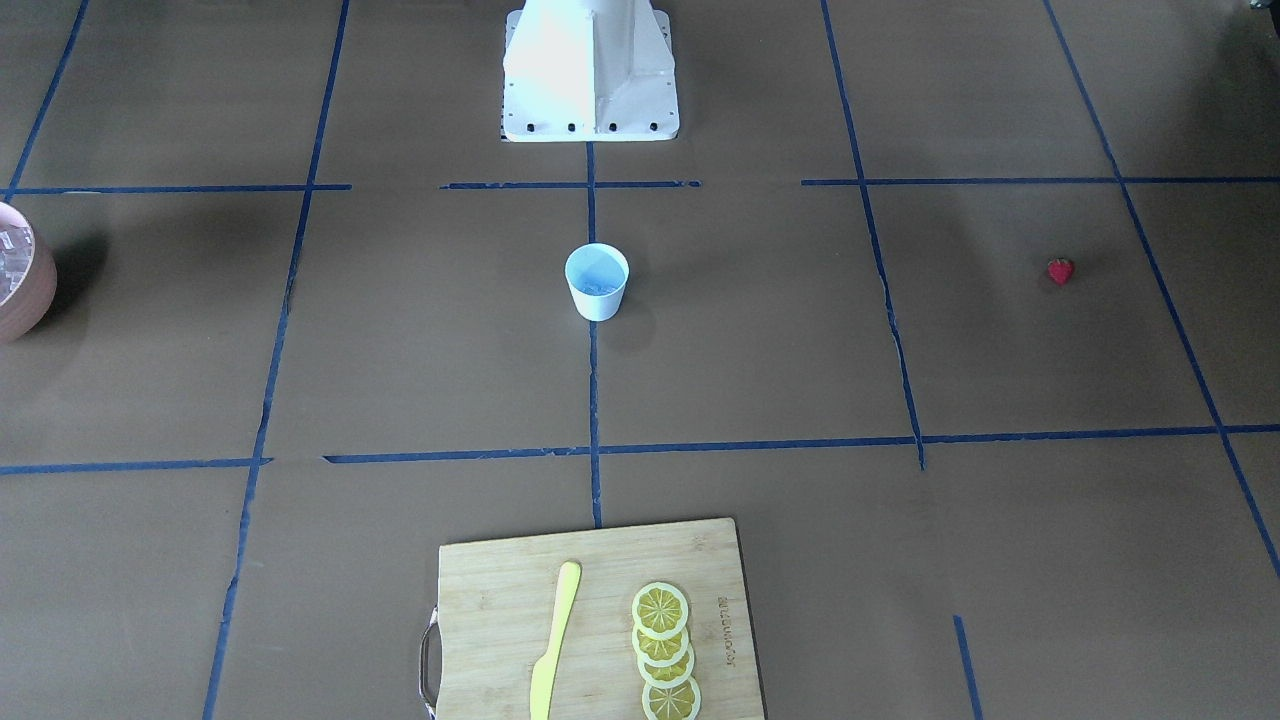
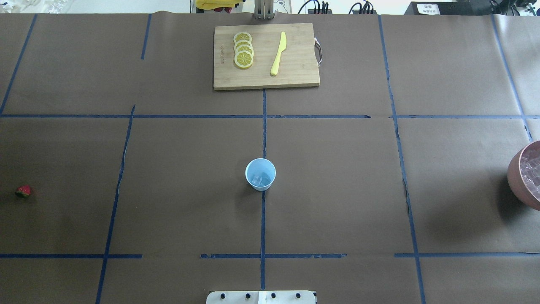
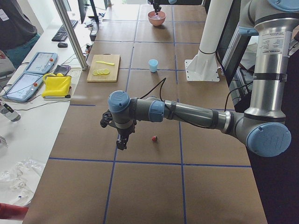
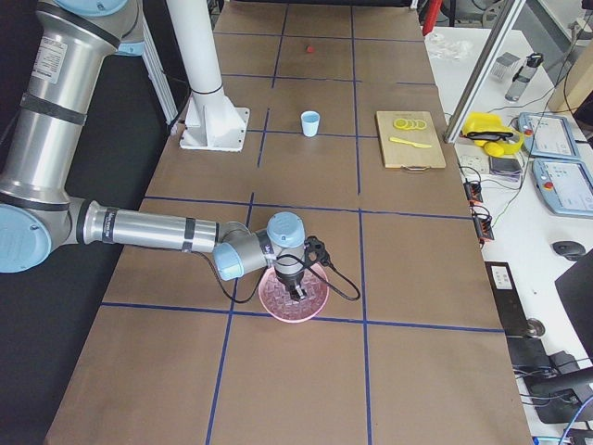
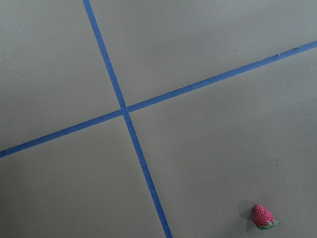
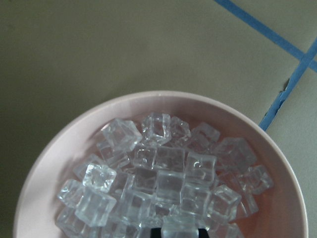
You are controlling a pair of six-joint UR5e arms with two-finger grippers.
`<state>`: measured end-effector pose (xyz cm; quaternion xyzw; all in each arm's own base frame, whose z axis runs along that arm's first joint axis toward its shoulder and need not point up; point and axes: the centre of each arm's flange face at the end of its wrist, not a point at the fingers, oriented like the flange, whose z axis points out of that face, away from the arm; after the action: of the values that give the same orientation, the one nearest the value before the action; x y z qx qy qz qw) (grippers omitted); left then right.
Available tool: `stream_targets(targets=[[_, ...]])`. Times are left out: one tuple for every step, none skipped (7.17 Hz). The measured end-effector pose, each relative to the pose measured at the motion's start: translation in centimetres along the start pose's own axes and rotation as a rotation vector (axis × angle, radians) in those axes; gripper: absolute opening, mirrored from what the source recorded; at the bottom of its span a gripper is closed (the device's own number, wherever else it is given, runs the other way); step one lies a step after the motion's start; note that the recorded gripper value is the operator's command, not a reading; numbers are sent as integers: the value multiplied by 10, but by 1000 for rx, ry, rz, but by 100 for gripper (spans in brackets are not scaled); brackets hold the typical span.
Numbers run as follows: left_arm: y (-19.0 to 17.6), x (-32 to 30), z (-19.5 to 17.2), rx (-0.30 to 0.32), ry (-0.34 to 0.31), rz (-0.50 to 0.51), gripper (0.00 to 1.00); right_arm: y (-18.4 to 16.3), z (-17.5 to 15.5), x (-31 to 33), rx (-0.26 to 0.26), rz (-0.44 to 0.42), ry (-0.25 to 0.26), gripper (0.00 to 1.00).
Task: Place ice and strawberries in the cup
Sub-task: 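Lower the right gripper into the bowl and grasp another ice cube, then carry the ice cube with the right gripper over the light-blue cup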
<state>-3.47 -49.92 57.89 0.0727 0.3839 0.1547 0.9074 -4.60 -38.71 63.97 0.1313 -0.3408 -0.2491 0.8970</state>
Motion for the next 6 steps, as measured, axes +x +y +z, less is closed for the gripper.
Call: stream_targets(targets=[[0,0,0,0,0,0,100,-21,-23,-8,11,27,6,0],[0,0,0,0,0,1,100,-49,-48,-21,21,68,7,0],[0,0,0,0,0,1,100,-80,-71,-35,41,125,-1,0],[0,1,0,0,0,1,100,-111,-87,-52,67,178,-21,0],[0,0,0,0,0,1,100,-143,-94,-75,86,214,-49,0],[0,0,0,0,0,1,100,-180,-95,-108,96,256,-81,0]])
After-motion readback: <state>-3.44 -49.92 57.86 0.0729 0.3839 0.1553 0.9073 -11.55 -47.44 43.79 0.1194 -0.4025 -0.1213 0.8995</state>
